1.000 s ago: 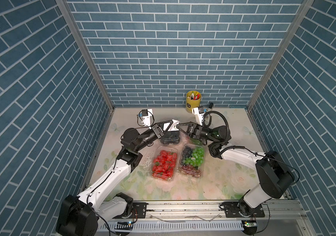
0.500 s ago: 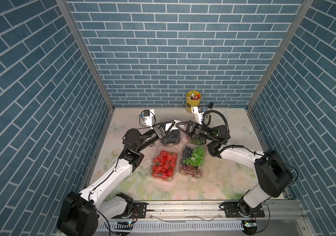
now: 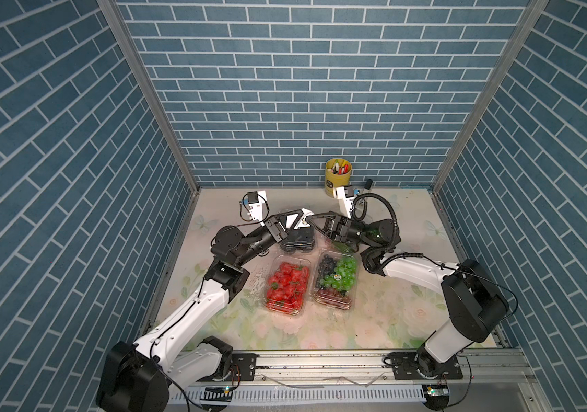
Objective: Label fruit boxes
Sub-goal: Adjust the label sticker.
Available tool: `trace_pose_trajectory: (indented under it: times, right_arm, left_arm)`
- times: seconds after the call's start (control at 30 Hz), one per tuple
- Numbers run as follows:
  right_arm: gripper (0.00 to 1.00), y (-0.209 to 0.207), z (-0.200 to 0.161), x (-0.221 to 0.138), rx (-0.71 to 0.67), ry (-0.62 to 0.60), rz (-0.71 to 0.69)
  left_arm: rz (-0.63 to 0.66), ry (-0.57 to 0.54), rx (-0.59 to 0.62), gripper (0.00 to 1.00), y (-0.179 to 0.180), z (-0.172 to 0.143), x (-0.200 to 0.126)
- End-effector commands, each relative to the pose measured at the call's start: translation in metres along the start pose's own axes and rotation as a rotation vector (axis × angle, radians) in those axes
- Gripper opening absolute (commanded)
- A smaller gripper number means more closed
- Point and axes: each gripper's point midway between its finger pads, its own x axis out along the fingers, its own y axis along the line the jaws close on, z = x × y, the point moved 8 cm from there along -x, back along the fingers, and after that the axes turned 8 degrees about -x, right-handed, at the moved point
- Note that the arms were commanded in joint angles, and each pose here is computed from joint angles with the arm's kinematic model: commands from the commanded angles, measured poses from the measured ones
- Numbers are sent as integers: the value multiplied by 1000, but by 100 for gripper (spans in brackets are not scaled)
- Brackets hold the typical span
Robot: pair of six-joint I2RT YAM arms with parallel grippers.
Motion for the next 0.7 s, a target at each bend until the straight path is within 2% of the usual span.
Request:
trace_pose_trajectory:
  times: [0.0,0.67]
  right_arm:
    - [0,-2,0,0,-5,-5,3]
    - [0,-7,3,9,-1,-5,17]
  left_arm:
    - [-71,8,49,0,-20,0,-4]
    - [-80,21,9,0,-7,-2,1]
